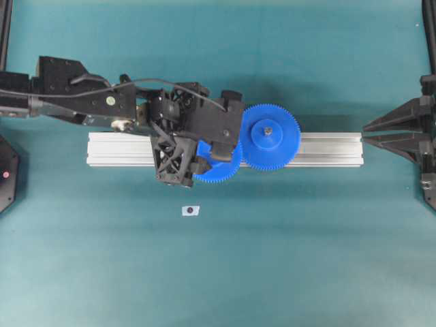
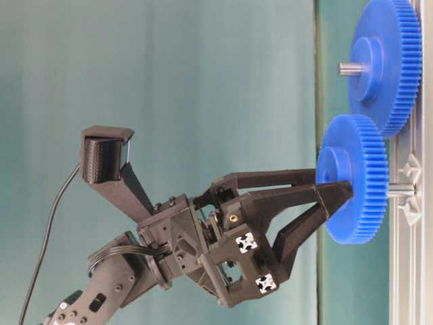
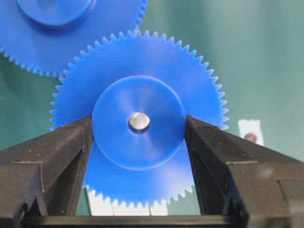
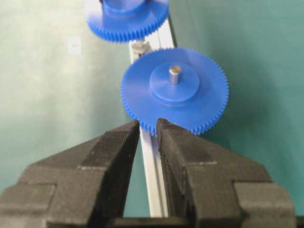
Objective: Find the location of the shaft and insert the small gear.
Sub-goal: 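Lift the gear and carry it up over the empty left shaft, then align the gear bore with the shaft and push it on, meshing the large gear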
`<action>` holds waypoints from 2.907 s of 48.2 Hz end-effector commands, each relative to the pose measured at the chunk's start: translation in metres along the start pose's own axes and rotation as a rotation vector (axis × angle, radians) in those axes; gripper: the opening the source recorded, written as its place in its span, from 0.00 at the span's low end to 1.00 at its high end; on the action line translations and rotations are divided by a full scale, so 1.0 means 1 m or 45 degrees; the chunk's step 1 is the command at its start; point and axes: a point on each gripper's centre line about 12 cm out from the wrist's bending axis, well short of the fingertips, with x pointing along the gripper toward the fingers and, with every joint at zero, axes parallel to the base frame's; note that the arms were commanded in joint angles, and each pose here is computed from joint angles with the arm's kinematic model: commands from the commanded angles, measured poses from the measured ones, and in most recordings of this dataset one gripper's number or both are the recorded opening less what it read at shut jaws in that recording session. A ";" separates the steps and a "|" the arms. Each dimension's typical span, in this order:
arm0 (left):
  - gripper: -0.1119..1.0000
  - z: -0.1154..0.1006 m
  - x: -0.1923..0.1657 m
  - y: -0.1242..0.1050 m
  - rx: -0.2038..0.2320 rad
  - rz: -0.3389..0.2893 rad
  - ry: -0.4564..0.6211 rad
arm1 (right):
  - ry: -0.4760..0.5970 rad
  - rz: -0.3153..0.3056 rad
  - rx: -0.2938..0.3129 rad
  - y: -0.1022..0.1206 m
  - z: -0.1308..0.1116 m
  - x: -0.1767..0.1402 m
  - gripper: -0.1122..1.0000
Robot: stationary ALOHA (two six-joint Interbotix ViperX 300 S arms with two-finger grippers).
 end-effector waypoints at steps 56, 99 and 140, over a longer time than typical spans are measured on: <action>0.69 -0.024 -0.012 0.010 -0.039 -0.029 0.232 | -0.018 -0.009 0.018 -0.001 0.004 0.000 0.40; 0.69 -0.016 -0.009 0.021 -0.051 -0.013 0.226 | -0.012 -0.010 0.018 -0.001 0.002 0.000 0.40; 0.71 -0.012 -0.008 0.021 -0.060 -0.019 0.237 | -0.012 -0.010 0.018 -0.002 0.001 0.001 0.40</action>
